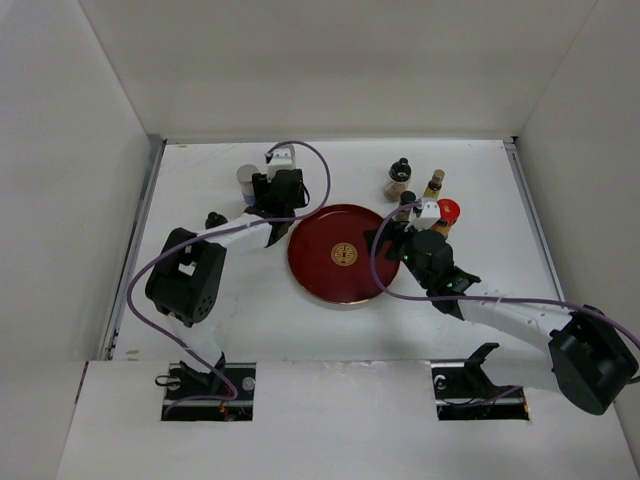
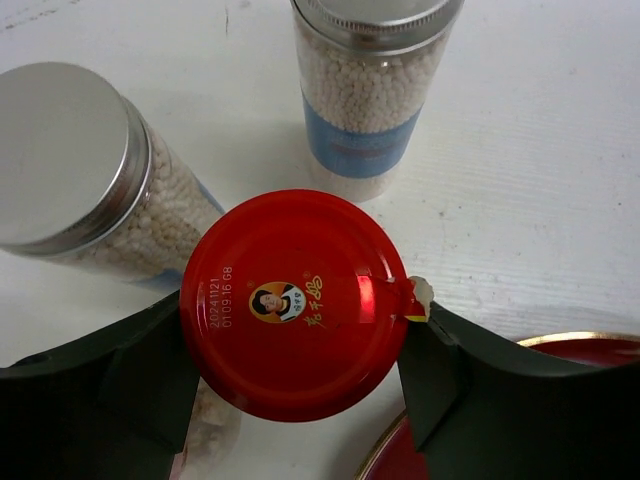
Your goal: Organize the condiment bottles
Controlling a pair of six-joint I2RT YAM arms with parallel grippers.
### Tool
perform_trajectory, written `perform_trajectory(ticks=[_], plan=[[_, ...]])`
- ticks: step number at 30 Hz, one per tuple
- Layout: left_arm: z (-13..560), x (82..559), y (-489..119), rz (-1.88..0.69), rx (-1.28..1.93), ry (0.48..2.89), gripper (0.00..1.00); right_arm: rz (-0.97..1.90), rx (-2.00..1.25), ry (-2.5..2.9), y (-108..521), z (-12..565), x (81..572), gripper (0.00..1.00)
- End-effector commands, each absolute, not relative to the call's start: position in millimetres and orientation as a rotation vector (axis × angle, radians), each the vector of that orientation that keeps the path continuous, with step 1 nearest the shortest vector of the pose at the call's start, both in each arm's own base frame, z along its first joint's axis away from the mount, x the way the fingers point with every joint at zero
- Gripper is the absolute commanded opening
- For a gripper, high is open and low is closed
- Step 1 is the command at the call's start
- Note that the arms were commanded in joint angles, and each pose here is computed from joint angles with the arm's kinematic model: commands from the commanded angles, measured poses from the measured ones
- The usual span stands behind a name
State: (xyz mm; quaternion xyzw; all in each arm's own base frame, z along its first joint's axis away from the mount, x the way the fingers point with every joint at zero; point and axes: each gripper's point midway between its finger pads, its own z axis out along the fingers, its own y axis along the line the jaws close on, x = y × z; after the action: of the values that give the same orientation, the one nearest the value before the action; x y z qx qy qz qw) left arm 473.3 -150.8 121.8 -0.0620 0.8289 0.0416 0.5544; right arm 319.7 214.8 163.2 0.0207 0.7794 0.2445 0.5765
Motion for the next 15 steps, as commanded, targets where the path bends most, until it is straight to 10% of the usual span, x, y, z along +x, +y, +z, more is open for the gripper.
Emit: perform_trajectory(ticks=[1,15], plan=[[224.0,468.8,-166.5,-0.061,-0.208,1.702,0.39,0.619,0.08,1.748,216.5,185.7,325.6,0.85],[275.7,407.5,-247.4,-0.367,-0.071,1.596,0.37,0.591,0.184,1.68,180.8,200.7,329.5,0.73]])
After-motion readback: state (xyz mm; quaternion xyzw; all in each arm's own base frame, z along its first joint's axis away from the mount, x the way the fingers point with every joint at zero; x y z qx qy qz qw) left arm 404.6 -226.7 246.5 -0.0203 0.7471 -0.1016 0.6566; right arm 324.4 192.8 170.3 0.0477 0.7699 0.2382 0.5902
